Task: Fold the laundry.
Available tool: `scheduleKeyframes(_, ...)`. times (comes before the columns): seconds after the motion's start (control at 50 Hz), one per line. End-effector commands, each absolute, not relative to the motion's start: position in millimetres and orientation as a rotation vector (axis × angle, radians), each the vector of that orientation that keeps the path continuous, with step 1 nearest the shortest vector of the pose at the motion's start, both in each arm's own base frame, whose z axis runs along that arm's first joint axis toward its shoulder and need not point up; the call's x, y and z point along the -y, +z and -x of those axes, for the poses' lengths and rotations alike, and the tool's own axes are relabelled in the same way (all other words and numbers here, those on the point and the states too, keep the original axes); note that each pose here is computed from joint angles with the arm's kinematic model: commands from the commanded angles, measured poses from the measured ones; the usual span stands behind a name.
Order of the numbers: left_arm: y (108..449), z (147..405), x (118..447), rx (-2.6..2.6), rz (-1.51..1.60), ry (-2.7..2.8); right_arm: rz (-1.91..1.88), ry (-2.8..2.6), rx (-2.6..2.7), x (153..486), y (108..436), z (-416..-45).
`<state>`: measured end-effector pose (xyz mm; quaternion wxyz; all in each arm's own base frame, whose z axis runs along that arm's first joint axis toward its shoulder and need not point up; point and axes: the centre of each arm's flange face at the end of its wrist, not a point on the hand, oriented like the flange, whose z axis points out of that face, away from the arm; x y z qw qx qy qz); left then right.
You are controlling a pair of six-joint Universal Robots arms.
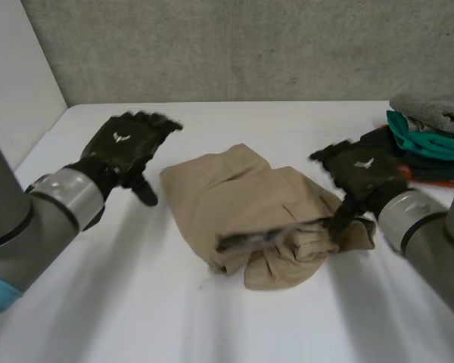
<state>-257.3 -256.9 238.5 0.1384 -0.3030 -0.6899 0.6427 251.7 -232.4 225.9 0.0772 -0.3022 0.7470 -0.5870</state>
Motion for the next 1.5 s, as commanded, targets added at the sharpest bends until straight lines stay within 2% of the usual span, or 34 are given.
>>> scheduleKeyframes(0.02, 205.8, 232.2, 265.6, 2.12, 0.837, 1.715, 1.084, -1.723, -2.083, 181.3, 222.4, -282.2)
scheduleKeyframes(0.16, 197.8, 213.9, 274.4, 2.186, 0.775, 1.698, 1.341, -1.746, -1.966, 135.9, 207.0, -303.5)
scheduleKeyframes(0.38, 207.4, 200.2, 279.8, 2.174, 0.678, 1.735, 1.47, -1.735, -2.144, 103.0, 167.0, -311.3)
scheduleKeyframes(0.54, 196.1, 204.3, 278.4, 2.178, 0.662, 1.692, 1.419, -1.752, -2.192, 122.3, 127.8, -326.0)
scheduleKeyframes(0.6, 189.3, 210.2, 276.3, 2.178, 0.679, 1.667, 1.363, -1.821, -2.168, 134.0, 125.4, -333.2)
scheduleKeyframes(0.66, 181.2, 217.4, 275.5, 2.17, 0.702, 1.649, 1.243, -1.962, -2.063, 146.3, 141.7, -343.0)
scheduleKeyframes(0.74, 171.3, 226.5, 278.9, 2.142, 0.73, 1.657, 1.14, -2.103, -1.897, 146.9, 186.3, -345.1)
scheduleKeyframes(0.76, 169.1, 228.1, 279.8, 2.139, 0.736, 1.658, 1.105, -2.145, -1.823, 145.2, 206.7, -344.8)
scheduleKeyframes(0.84, 156.5, 237.9, 283.0, 2.131, 0.76, 1.654, 1.044, -2.203, -1.698, 143.1, 245.9, -340.3)
scheduleKeyframes(0.98, 136.9, 259.9, 293.1, 2.134, 0.793, 1.67, 0.99, -2.16, -1.666, 131.8, 282.0, -328.0)
scheduleKeyframes(1.1, 131.8, 279.2, 302.0, 2.141, 0.774, 1.702, 0.913, -2.105, -1.666, 126.2, 299.3, -319.6)
scheduleKeyframes(1.24, 158.7, 278.9, 322.9, 2.122, 0.525, 1.817, 0.842, -2.125, -1.64, 132.1, 316.8, -308.6)
scheduleKeyframes(1.4, 192.2, 277.8, 307.3, 1.998, 0.445, 1.707, 0.784, -2.211, -1.592, 150.7, 337.6, -298.0)
scheduleKeyframes(1.48, 237.1, 255.8, 307.0, 1.91, 0.396, 1.836, 0.735, -2.278, -1.558, 164.9, 357.3, -292.7)
scheduleKeyframes(1.5, 262.8, 244.8, 306.9, 1.852, 0.378, 1.923, 0.728, -2.289, -1.549, 167.1, 362.1, -291.9)
